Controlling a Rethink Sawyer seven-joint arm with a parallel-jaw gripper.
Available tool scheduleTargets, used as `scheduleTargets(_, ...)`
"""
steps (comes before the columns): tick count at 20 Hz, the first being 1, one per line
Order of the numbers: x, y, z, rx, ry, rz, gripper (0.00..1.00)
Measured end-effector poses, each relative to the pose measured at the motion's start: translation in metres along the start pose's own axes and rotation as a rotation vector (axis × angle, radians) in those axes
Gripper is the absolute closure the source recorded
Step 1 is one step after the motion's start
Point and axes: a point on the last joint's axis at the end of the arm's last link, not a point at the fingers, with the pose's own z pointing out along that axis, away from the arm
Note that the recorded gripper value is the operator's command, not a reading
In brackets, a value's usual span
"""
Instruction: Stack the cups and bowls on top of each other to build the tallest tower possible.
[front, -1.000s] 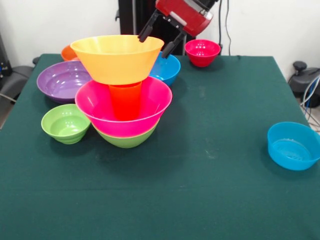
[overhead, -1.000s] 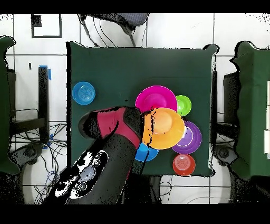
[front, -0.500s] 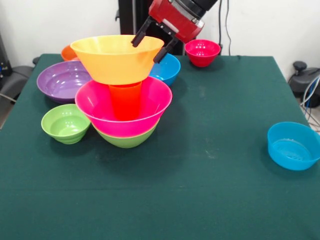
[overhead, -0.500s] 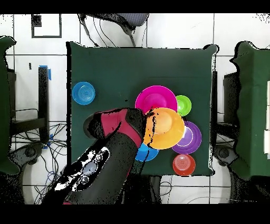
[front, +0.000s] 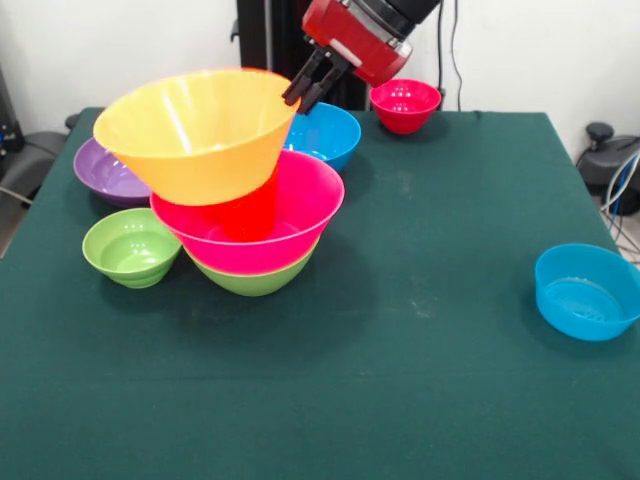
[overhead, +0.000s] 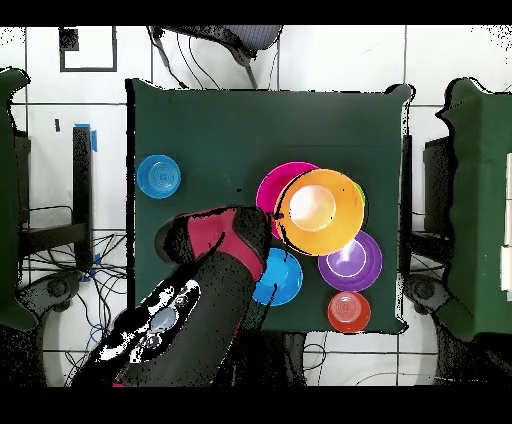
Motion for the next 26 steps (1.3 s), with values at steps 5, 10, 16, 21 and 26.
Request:
scheduleTargets(5,0.002,0.006,-0.015,0.011,0.001,0.003,1.0)
scheduleTargets(10,0.006,0.004,-0.034,0.059,0.041,0.0,1.0)
scheduleTargets(16,-0.002,-0.001,-0.06,0.124,0.091,0.003,1.0)
scheduleTargets(21,-0.019,-0.005,-0.08,0.164,0.116,0.017,1.0)
scheduleTargets(26,-0.039,-0.005,-0.092,0.167,0.089,0.027,1.0)
